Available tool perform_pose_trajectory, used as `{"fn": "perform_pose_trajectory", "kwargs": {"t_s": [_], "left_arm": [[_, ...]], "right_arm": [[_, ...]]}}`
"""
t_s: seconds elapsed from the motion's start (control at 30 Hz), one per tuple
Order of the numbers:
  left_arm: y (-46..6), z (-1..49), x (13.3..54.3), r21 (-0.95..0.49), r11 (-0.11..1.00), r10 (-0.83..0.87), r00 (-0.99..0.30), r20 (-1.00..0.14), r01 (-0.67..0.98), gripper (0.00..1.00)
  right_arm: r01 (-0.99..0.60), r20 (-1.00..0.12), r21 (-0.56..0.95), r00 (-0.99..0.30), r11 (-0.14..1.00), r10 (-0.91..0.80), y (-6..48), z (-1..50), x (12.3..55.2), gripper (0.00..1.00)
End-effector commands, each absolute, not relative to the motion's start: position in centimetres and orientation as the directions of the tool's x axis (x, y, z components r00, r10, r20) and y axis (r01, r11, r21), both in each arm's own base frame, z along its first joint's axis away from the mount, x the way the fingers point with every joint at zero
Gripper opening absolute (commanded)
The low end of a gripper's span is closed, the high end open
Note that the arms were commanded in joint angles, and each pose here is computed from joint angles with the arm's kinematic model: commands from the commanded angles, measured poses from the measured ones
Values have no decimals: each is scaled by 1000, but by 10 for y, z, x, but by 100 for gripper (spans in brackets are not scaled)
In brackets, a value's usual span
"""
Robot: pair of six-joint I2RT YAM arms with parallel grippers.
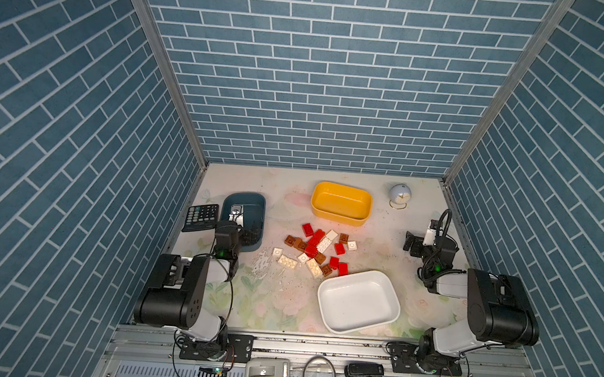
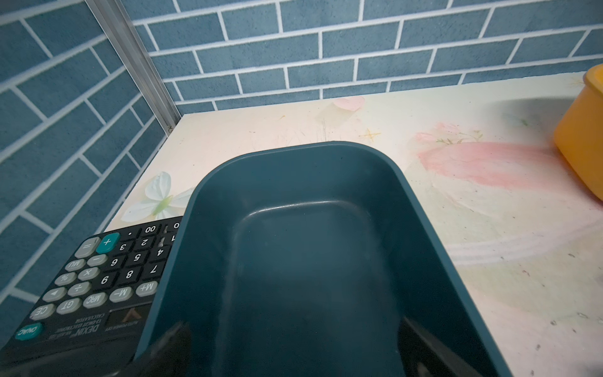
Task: Sort the legos into containers by color
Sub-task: Pick up the lego from the center of the table.
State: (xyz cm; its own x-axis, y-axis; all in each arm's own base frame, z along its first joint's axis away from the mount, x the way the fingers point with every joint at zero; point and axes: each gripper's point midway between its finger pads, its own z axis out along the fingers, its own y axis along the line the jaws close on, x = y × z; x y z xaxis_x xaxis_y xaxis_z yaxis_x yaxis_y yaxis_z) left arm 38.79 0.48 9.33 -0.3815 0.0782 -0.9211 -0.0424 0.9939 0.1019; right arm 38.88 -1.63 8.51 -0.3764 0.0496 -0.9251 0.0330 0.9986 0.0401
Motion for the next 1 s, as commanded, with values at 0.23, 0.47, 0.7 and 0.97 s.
{"fn": "perform_pose_trajectory", "kwargs": {"t_s": [0.23,0.47,0.7,0.97], "left_arm": [[5,190,377,42,996,10,-383,-924,-73,100],[-1,216,348,-49,985,-132,-542,-830,-166,99],[-25,203,312,-99,974,-221,-751,-622,-204,100],[-60,188,271,-159,929,-370,-815,-445,-335,97]], "right_arm": [[-101,-949,56,-315,993,21,6,164,373,99],[-276,-918,161,-395,948,41,42,202,354,99],[-435,-838,327,-544,839,44,81,214,323,98],[-524,-740,474,-672,708,-1,110,222,285,96]]}}
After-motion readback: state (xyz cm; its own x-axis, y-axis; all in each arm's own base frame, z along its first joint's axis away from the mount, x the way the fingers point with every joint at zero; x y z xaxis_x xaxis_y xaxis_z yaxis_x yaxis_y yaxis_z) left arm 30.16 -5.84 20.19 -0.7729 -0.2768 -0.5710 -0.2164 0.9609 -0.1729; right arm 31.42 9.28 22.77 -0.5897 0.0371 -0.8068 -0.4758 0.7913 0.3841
